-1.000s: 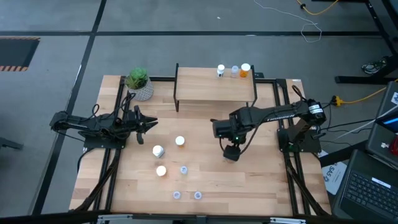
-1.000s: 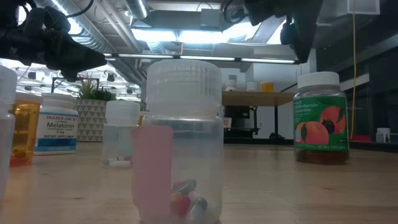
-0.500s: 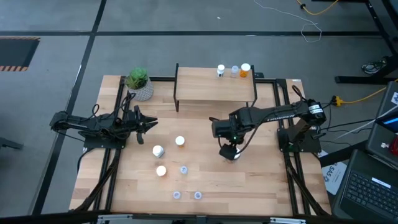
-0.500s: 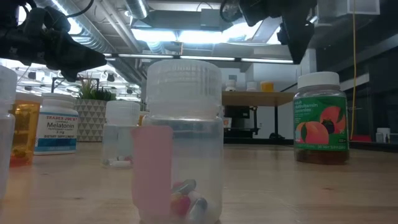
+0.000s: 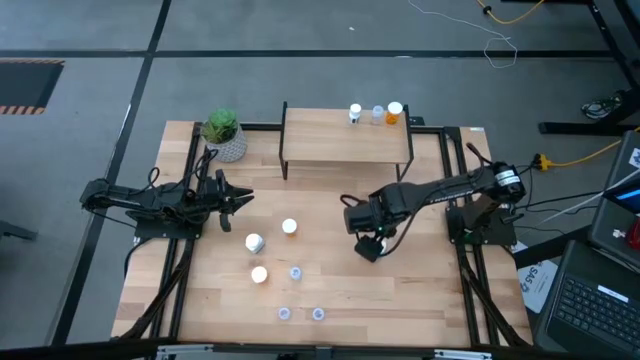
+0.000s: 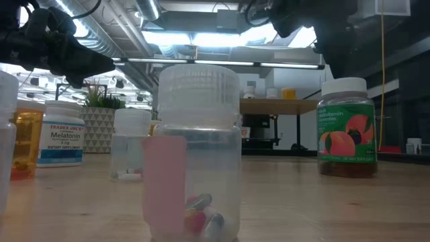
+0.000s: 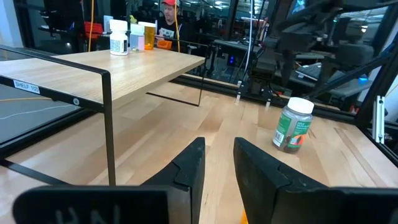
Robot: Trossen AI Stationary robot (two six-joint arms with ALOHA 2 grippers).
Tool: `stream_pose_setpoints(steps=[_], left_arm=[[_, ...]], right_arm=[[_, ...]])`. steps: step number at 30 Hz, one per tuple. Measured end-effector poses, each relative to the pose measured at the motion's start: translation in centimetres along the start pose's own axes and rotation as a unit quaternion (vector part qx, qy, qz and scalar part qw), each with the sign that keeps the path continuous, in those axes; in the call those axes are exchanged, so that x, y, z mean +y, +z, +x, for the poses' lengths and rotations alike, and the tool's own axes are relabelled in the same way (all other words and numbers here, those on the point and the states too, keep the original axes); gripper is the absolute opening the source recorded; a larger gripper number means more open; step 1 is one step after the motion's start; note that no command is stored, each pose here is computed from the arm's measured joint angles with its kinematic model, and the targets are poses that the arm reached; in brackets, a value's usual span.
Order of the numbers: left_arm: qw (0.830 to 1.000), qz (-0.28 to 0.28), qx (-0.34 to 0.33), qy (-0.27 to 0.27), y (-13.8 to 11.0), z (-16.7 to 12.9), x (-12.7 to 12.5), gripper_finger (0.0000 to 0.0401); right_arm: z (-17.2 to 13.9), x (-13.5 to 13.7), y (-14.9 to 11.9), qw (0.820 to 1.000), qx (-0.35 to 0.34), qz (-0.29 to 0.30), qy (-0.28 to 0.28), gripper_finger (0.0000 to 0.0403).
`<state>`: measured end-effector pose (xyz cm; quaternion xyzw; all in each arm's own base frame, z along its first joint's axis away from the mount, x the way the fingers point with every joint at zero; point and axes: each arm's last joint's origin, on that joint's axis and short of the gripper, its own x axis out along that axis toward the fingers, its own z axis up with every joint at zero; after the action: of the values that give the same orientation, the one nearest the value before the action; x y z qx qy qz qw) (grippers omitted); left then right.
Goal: Pick and place medicine bottles onto shelf by color
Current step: Put the green pill bottle on the shelf
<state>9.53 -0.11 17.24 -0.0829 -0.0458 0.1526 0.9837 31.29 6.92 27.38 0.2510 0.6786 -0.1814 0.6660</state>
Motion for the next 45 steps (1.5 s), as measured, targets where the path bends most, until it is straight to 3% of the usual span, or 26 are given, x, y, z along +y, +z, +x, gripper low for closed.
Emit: stream_pose_setpoints(steps=[17,32,45], left_arm=[[1.0,0.0,0.0,0.0,0.0,0.0,0.0,0.008],[1.0,0.0,0.001,0.0,0.0,0.0,0.0,0.008],[1.0,0.0,0.001,0.0,0.0,0.0,0.0,0.008]], right_arm=[[0.4,2.2,-0.7,0.997,-0.033,-0.049,0.049,0.0316],[1.4,1.6,-0.7,0.999,-0.028,0.017,-0.022,0.0316],[2.5,1.7,-0.5,0.997,-0.023,0.073,-0.026,0.0316]])
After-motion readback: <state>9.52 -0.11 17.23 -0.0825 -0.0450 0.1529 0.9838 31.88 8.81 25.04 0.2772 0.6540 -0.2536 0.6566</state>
